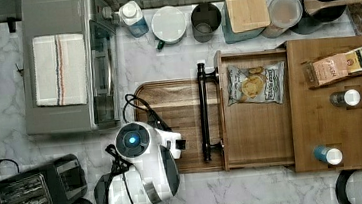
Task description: Place the butter on the board.
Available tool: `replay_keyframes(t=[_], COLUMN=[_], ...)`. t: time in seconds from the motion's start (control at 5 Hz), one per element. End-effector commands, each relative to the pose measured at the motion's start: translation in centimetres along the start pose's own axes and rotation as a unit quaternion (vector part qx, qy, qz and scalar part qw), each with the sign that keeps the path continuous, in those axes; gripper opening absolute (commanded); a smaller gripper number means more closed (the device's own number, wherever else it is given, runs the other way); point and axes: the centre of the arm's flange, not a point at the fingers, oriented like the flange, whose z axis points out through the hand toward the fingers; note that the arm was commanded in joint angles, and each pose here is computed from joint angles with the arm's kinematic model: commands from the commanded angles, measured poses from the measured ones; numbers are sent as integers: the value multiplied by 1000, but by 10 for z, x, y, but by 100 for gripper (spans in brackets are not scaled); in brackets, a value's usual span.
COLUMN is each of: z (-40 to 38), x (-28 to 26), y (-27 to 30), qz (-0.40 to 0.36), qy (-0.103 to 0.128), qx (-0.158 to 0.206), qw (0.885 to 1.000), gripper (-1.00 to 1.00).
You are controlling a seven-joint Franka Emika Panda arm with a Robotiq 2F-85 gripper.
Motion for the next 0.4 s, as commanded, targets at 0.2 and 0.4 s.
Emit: replay_keyframes(t=[0.2,0.4], z=[-26,-16], x=[-1,5], y=[-12,-11], qz=[9,6], qy=[33,28], qx=[96,83], qw=[995,996], gripper=[-100,-100])
